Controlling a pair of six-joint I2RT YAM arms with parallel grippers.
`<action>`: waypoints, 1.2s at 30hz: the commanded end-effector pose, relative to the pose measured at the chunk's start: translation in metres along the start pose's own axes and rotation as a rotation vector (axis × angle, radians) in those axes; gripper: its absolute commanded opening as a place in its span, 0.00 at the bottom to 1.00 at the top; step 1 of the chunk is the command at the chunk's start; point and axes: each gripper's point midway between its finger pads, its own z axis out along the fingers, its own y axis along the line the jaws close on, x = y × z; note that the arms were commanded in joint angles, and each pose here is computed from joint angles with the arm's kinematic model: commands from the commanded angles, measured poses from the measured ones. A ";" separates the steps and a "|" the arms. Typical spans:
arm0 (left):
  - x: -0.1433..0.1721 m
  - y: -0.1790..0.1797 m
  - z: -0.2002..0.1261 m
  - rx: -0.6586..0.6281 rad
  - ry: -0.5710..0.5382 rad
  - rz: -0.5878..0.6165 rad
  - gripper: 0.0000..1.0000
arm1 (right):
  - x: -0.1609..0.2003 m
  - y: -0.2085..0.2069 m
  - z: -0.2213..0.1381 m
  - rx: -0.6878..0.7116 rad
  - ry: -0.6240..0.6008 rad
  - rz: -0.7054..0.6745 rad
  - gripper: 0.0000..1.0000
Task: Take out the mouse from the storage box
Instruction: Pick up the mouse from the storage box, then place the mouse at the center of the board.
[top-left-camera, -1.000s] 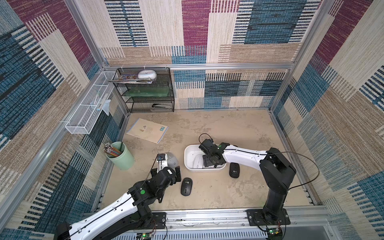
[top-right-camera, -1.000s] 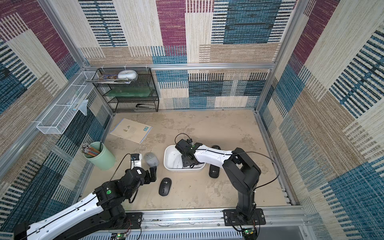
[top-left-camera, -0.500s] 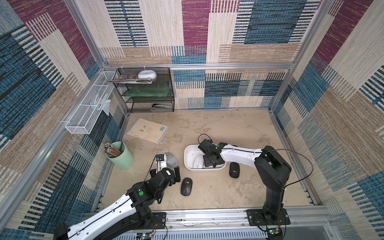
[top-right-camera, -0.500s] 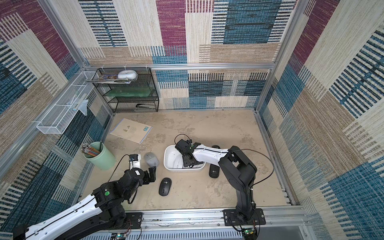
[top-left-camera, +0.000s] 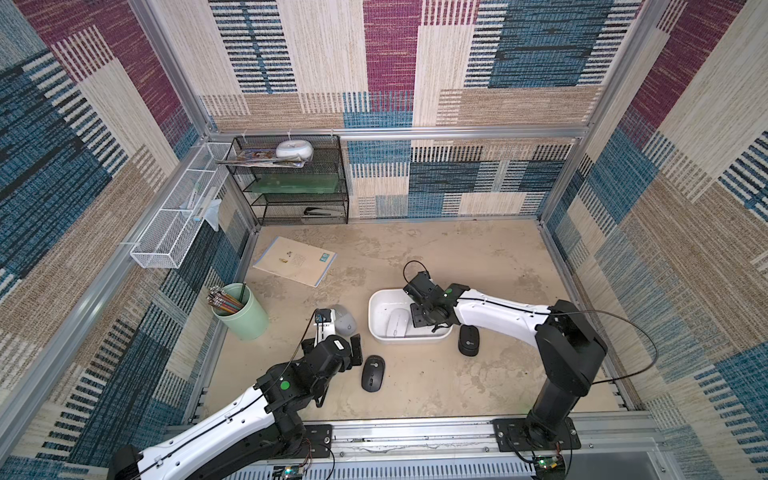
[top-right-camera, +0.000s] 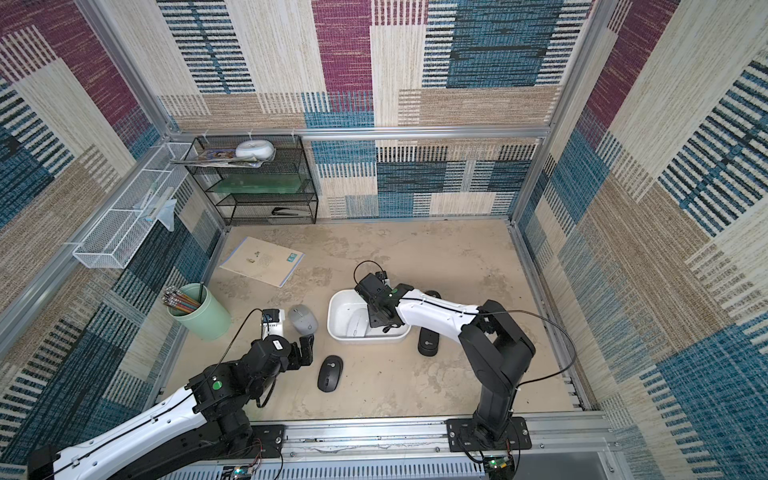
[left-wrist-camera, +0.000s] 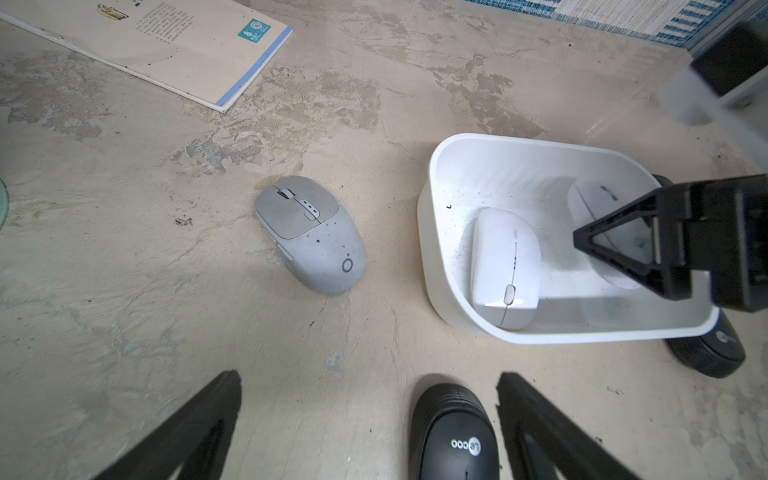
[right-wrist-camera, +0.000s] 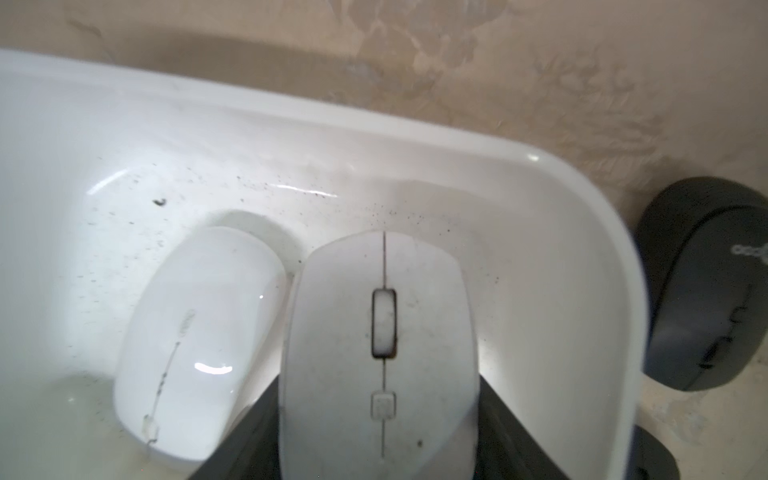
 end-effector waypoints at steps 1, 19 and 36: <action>-0.006 -0.004 0.000 0.012 -0.015 -0.004 1.00 | -0.010 -0.005 -0.026 -0.006 -0.061 -0.010 0.54; -0.013 -0.024 0.010 0.039 -0.003 0.017 1.00 | 0.099 -0.008 -0.096 -0.227 -0.010 -0.057 0.51; -0.011 -0.055 0.018 0.109 0.094 0.063 1.00 | 0.170 0.000 -0.042 -0.208 0.129 -0.096 0.58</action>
